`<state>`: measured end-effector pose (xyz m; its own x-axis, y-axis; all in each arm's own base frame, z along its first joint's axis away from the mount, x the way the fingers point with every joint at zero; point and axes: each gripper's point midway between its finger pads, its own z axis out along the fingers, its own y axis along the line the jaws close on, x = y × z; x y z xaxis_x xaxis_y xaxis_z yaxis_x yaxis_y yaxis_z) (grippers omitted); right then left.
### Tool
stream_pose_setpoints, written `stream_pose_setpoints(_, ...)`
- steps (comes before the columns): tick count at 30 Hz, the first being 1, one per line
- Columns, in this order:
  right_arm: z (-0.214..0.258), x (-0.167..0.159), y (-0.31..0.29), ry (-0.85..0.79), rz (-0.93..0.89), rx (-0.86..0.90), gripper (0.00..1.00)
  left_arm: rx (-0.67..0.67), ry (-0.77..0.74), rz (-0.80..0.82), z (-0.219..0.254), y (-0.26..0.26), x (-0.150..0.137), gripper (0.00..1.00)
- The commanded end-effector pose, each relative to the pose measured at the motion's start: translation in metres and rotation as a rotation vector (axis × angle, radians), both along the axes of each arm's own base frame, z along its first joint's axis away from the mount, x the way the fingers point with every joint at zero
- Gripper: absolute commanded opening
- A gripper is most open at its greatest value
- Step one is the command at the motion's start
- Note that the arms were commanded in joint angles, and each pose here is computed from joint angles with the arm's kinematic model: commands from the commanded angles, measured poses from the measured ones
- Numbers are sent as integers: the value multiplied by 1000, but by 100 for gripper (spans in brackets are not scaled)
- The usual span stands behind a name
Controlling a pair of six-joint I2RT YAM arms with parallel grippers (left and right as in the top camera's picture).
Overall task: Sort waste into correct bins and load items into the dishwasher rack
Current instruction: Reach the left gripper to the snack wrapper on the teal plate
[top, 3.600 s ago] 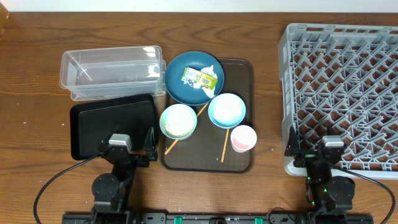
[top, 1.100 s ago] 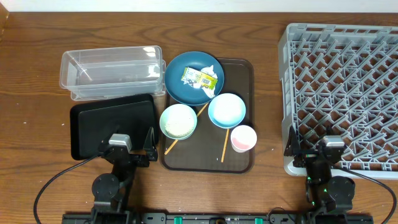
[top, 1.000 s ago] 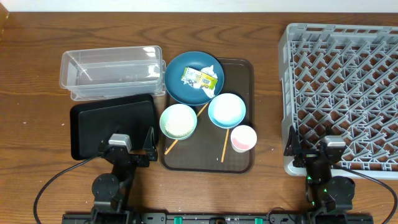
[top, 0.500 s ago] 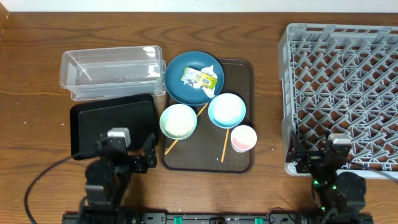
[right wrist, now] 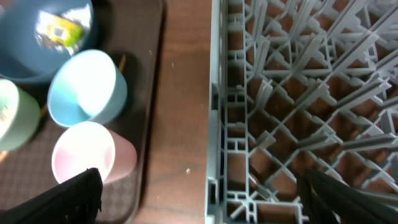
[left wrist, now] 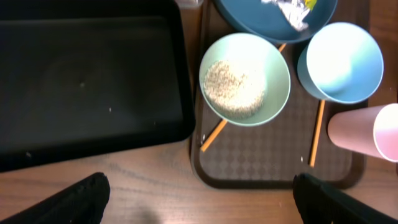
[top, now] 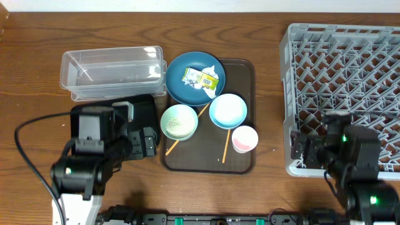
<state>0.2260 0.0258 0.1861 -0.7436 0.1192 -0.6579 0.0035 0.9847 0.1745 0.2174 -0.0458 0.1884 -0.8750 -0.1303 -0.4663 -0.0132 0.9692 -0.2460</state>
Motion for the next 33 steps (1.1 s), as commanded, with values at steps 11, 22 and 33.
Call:
stream_pose_setpoints(11, -2, 11, 7, 72, 70, -34, 99, -91, -29, -15, 11, -15, 24, 97)
stream_pose_setpoints(22, -3, 11, 7, 73, 70, -34, 99, -160, -52, -9, 18, -47, 109, 96)
stream_pose_setpoints(33, -3, 11, 7, 73, 70, -34, 99, -188, -53, -88, -23, -114, 203, 95)
